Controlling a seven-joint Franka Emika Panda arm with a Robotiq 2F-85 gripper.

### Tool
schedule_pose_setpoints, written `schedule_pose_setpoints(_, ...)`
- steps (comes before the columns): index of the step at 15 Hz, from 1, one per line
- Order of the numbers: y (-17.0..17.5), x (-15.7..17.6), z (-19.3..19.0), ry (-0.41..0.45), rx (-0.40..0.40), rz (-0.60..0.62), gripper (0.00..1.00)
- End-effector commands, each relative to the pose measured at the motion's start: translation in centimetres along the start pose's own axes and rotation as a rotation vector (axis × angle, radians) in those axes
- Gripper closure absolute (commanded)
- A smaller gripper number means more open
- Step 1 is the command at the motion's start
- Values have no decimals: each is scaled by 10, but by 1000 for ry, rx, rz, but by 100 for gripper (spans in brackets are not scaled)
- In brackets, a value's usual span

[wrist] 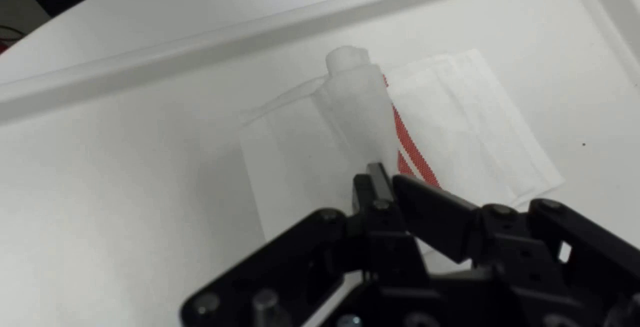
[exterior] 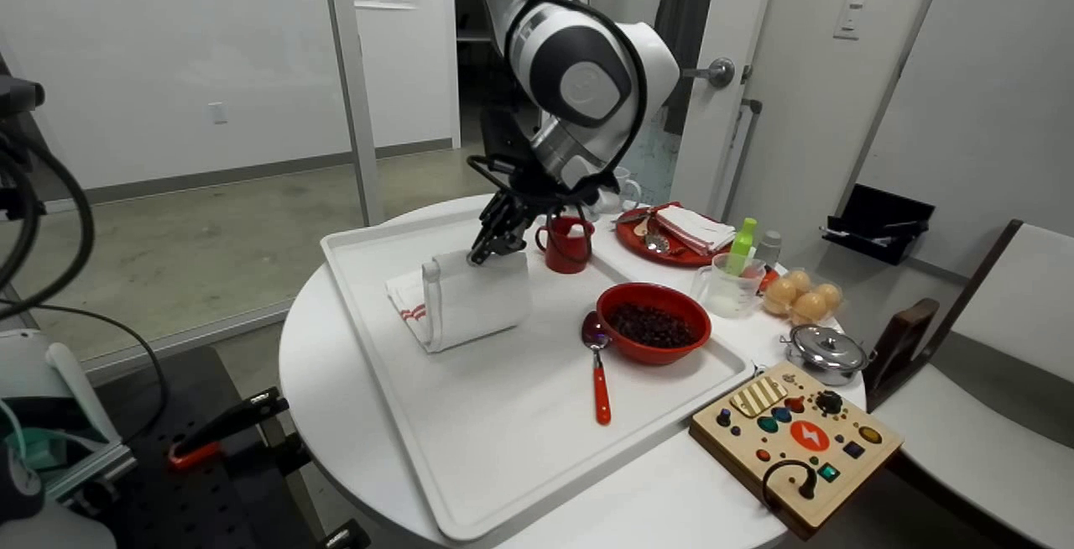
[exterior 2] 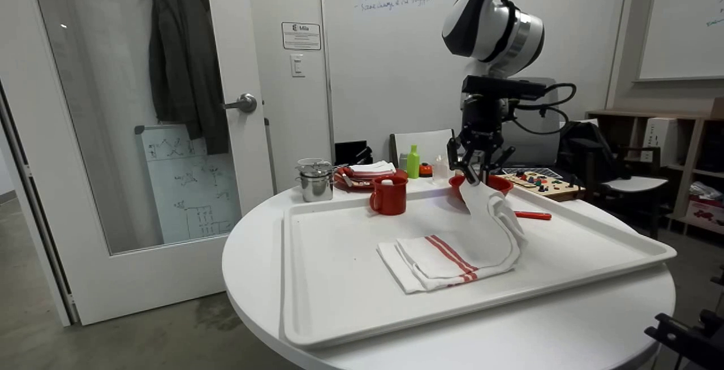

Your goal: Fold the towel in half from right to left

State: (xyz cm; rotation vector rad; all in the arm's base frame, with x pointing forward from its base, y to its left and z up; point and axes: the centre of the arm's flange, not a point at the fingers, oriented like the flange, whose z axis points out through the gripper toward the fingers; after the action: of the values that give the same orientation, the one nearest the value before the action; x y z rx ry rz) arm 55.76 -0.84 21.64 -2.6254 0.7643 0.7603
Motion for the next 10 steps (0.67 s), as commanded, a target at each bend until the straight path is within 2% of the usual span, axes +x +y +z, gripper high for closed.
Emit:
schedule_pose_setpoints(1,-28,-30,-5,2,17,-26,91)
schedule_pose_setpoints(5,-63,-37,-3,3,25,-36,92)
schedule_pose_setpoints(10,-96,-7,11,-14,31,23,91)
